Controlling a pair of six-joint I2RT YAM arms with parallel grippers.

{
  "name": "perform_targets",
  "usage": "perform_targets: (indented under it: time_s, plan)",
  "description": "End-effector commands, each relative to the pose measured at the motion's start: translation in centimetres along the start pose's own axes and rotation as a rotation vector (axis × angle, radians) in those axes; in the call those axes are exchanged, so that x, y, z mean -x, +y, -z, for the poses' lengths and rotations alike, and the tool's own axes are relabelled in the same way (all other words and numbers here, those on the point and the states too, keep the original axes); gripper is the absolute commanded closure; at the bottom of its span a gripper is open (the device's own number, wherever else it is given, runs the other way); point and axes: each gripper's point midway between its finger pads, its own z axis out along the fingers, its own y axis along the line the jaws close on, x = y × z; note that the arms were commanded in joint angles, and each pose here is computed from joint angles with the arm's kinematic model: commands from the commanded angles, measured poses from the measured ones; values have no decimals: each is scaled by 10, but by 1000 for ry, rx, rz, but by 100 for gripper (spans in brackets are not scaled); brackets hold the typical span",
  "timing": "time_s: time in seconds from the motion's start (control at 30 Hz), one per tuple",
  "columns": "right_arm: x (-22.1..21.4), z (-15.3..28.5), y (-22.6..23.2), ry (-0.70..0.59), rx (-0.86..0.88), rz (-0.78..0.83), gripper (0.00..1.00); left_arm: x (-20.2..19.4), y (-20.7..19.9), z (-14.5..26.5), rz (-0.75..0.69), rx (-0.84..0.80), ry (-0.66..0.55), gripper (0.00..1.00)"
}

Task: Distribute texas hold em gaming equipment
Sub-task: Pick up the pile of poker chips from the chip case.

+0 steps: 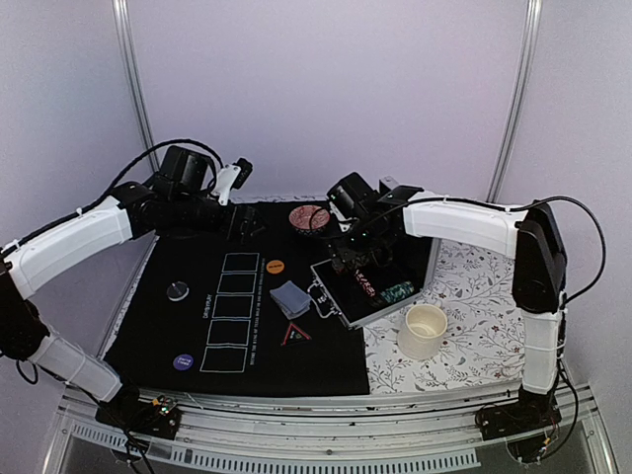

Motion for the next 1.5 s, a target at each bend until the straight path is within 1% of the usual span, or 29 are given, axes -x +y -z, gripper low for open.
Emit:
perform_targets:
  time_s: [0.0,0.17,0.27,0.4,0.5,0.6,0.8,0.9,0.93,1.0,1.03,1.07,1.13,1.23,1.37,1.47]
  plan:
    - [0,-35,-7,55,-12,8,18,-6,8,-12,-1,-21,9,9]
    - [-1,-53,-1,62,-1,31,17,-26,21,-23,27,-19,45,9]
    - [-5,-62,1,74,0,57,19,-30,26,-24,39,-15,55,9]
    - [-6,-67,-8,91,-66,64,22,-33,32,-26,44,-1,59,9]
    - [-7,-50,-13,110,-66,61,24,-37,34,-29,49,1,75,9]
    - [-20,-28,-17,150,-49,67,27,-39,34,-31,50,-5,81,9]
    - [-68,6,-16,301,42,108,28,-38,34,-29,47,-2,79,9]
    - [-96,14,-23,379,33,123,27,-39,34,-29,47,-6,79,9]
    - [-102,15,-23,394,38,129,29,-39,33,-28,48,-8,80,9]
    - [-110,15,-18,412,73,135,38,-39,33,-29,48,-10,80,9]
    - [-112,13,-14,416,96,134,42,-39,33,-29,48,-13,81,9]
    - [-111,13,-10,416,116,133,43,-40,33,-29,47,-12,82,8]
    - [-109,10,-10,407,115,136,44,-40,33,-29,47,-9,84,9]
    - [-101,3,-16,386,67,143,43,-42,33,-31,48,-11,89,8]
    - [-82,-8,-8,333,83,156,43,-44,33,-33,48,-15,98,8]
    - [-82,-15,-7,344,77,160,43,-45,35,-33,45,-2,100,8]
